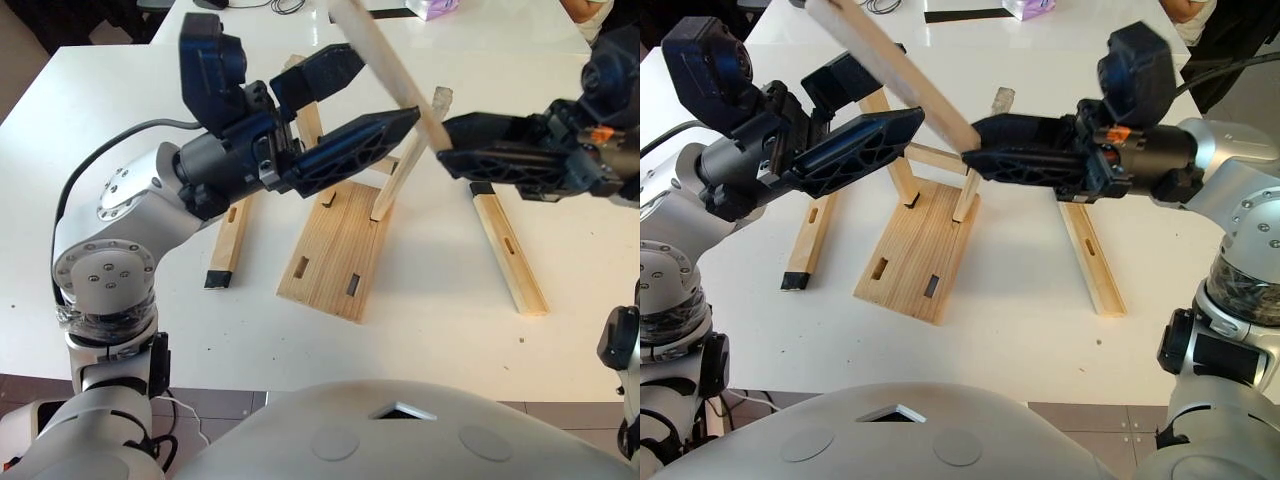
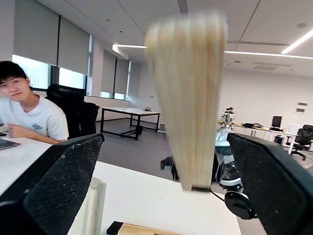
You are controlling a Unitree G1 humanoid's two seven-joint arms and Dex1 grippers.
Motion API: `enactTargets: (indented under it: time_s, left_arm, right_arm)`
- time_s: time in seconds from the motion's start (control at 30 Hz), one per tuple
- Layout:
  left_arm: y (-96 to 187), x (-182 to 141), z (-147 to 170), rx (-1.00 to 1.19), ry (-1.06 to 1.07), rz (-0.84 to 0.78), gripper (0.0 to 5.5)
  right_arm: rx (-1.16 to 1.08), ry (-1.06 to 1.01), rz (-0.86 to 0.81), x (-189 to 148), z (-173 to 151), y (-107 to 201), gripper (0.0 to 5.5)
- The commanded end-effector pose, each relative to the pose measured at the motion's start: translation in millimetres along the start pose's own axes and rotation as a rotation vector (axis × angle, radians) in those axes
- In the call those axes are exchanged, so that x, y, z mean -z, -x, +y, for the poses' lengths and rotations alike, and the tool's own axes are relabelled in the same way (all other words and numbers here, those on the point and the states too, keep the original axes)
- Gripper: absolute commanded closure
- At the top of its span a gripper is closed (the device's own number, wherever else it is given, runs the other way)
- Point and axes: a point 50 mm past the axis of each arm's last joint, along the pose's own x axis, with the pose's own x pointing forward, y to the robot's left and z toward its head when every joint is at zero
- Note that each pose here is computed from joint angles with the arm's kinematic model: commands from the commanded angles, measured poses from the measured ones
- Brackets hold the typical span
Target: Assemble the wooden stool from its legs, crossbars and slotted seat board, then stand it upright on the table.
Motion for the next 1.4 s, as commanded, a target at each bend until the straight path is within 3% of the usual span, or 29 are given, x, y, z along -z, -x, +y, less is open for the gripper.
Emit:
enactTargets:
  time_s: [0.03,0.3,1.07,1.33,1.4]
  left_arm:
    - [-3,2,-7,0.060,0.004,0.034,0.82]
    - [-3,13,-10,0.092,0.016,0.113,0.82]
    - [4,12,-15,0.158,0.064,0.146,4.18]
    - [10,21,-16,0.159,0.054,0.202,4.20]
    - [11,22,-14,0.151,0.049,0.209,4.20]
  right_arm:
    - [0.000,0.004,0.029,3,-1,-2,4.19]
    - [-0.022,0.005,0.058,7,-2,-7,4.19]
    - [-0.025,-0.002,0.139,17,-5,5,4.19]
    - [-0.038,0.015,0.167,13,-3,4,4.19]
    - [-0.007,0.037,0.170,13,-5,1,3.79]
